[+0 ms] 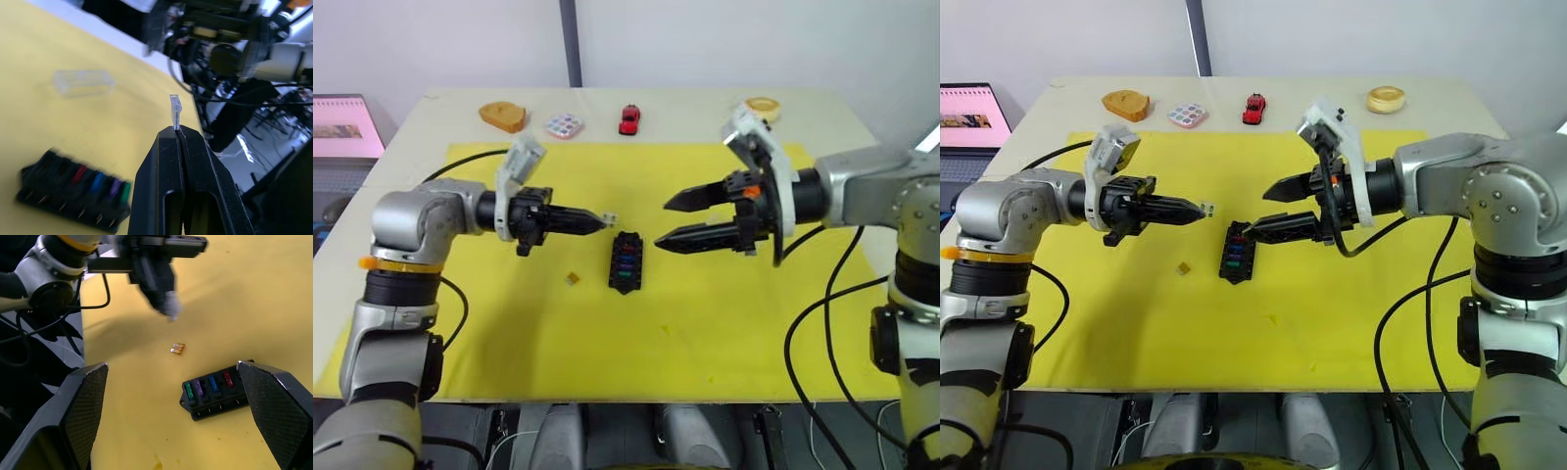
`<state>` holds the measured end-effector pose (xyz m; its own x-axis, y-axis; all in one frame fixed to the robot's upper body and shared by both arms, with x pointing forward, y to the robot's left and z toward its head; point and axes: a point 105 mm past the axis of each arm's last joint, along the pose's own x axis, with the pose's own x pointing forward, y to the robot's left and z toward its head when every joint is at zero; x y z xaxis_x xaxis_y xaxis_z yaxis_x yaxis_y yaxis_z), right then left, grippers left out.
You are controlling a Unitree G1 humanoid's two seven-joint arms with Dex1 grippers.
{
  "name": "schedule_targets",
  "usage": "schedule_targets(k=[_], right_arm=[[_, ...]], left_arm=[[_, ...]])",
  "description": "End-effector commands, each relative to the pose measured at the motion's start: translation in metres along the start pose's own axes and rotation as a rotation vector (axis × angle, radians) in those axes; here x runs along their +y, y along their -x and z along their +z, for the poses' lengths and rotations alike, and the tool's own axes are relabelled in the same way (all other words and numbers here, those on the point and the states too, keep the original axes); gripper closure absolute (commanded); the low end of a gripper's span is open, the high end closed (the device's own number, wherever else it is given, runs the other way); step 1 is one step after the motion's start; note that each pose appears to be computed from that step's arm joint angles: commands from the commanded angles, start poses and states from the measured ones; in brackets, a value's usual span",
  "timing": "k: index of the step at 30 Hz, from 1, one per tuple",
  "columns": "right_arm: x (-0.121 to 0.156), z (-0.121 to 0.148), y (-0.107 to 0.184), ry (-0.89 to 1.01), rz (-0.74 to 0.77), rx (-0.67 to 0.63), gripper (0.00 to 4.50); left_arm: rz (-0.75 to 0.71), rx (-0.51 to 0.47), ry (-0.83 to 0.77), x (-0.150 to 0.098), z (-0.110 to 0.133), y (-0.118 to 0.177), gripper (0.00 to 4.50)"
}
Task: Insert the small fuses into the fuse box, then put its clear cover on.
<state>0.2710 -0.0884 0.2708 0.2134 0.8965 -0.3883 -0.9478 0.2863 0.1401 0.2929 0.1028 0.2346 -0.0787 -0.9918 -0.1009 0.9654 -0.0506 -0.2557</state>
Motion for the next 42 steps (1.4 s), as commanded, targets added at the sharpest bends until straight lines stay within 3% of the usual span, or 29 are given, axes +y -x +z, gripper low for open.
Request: schedule_targets(k=[1, 5, 8, 10, 36, 39, 42], right_arm=[[0.009, 0.016, 0.004, 0.029, 0.025, -0.038, 0.00], [0.012, 0.018, 0.000, 0.037, 0.034, -0.040, 0.00], [0.015, 0.020, -0.003, 0.043, 0.052, -0.043, 0.83], [0.018, 0.022, -0.005, 0.045, 0.063, -0.045, 1.71], [0.023, 0.027, -0.012, 0.037, 0.104, -0.044, 1.71], [0.023, 0.028, -0.012, 0.036, 0.105, -0.046, 2.52], [0.023, 0.029, -0.012, 0.035, 0.106, -0.045, 4.04]], left_arm=[[-0.048, -0.026, -0.079, -0.015, 0.017, -0.006, 4.47], [-0.078, -0.031, -0.101, -0.021, 0.021, -0.014, 4.47], [-0.088, -0.029, -0.112, -0.022, 0.021, -0.016, 4.50], [-0.090, -0.031, -0.111, -0.022, 0.021, -0.017, 4.50], [-0.083, -0.017, -0.130, -0.019, 0.019, -0.019, 4.50], [-0.079, -0.018, -0.131, -0.019, 0.019, -0.019, 4.50], [-0.079, -0.018, -0.132, -0.019, 0.019, -0.019, 4.50]])
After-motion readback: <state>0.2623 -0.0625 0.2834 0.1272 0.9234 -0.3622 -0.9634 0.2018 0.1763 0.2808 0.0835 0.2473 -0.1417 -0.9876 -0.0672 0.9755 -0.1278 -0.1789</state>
